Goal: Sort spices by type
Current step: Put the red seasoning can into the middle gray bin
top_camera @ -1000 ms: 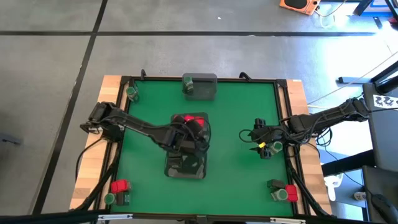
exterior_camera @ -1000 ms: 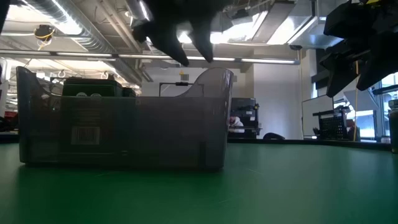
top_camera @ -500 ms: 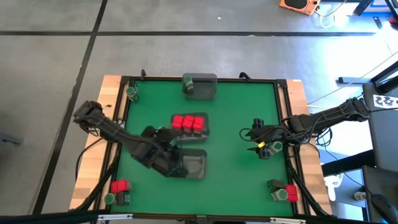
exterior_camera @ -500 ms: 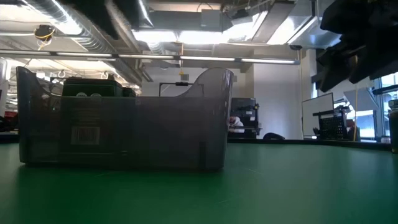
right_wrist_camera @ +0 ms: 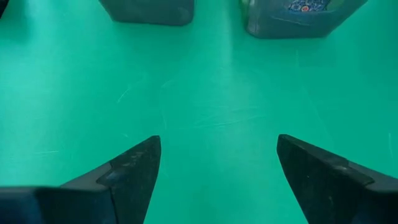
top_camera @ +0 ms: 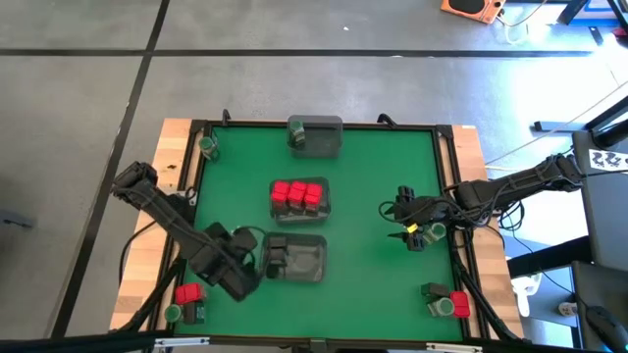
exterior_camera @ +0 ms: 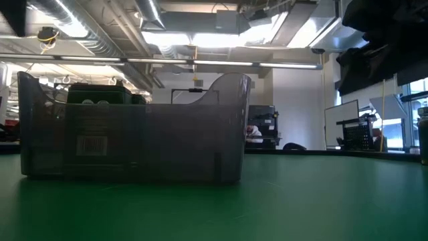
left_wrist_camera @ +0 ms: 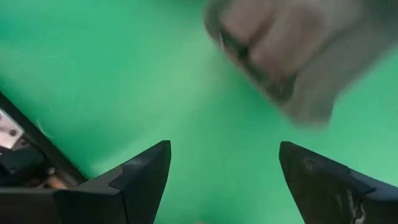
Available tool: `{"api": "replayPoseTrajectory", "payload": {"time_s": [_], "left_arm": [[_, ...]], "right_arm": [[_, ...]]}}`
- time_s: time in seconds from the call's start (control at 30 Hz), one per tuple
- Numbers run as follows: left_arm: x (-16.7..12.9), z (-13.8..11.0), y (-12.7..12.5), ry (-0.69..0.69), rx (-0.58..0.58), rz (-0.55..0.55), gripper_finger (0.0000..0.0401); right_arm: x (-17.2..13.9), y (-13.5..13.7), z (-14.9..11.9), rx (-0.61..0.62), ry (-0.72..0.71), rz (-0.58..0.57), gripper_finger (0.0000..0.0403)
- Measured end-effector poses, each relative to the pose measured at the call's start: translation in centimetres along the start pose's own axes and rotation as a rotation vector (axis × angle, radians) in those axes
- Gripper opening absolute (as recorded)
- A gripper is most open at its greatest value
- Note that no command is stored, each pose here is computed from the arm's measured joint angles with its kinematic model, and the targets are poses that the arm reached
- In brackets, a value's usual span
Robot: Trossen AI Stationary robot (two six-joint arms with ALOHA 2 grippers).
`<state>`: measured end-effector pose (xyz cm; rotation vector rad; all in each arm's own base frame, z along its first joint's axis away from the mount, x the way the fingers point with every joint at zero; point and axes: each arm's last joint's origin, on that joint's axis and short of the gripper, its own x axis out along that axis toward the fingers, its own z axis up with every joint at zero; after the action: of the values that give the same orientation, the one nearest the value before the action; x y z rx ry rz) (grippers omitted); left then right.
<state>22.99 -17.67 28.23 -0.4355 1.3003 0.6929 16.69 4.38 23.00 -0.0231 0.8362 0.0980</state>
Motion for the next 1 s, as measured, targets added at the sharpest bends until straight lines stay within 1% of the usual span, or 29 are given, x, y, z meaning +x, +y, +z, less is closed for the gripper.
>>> {"api": "replayPoseTrajectory", "payload": {"time_s": [0.07,0.13,0.3,0.37,0.57,0.73,1.0], "left_arm": [[-0.2,-0.9,-0.1,0.032,0.101,-0.008,0.0295],[-0.4,-1.6,-0.2,0.048,0.178,-0.017,0.0295],[-0.8,-3.5,-0.2,0.072,0.262,-0.026,0.0295],[-1.0,-4.3,-0.2,0.072,0.262,-0.031,0.0295],[-1.2,-6.5,-0.4,0.082,0.222,-0.02,0.0295],[-0.5,-8.4,-0.9,0.188,0.26,0.019,0.0295],[0.3,-10.5,-1.5,0.202,0.306,0.061,0.0295]], "right_arm": [[0.0,0.0,0.0,-0.004,-0.002,-0.013,0.0319],[0.0,-0.1,0.0,-0.013,-0.003,-0.02,0.0319],[0.0,-0.1,0.0,-0.024,-0.005,-0.043,0.0319],[0.0,-0.2,0.0,-0.027,-0.007,-0.059,0.0319],[0.0,-0.2,0.0,-0.045,-0.007,-0.061,0.0319],[0.0,-0.2,0.0,-0.046,-0.002,-0.062,0.0319],[0.0,-0.2,0.0,-0.045,-0.003,-0.068,0.0319]]}}
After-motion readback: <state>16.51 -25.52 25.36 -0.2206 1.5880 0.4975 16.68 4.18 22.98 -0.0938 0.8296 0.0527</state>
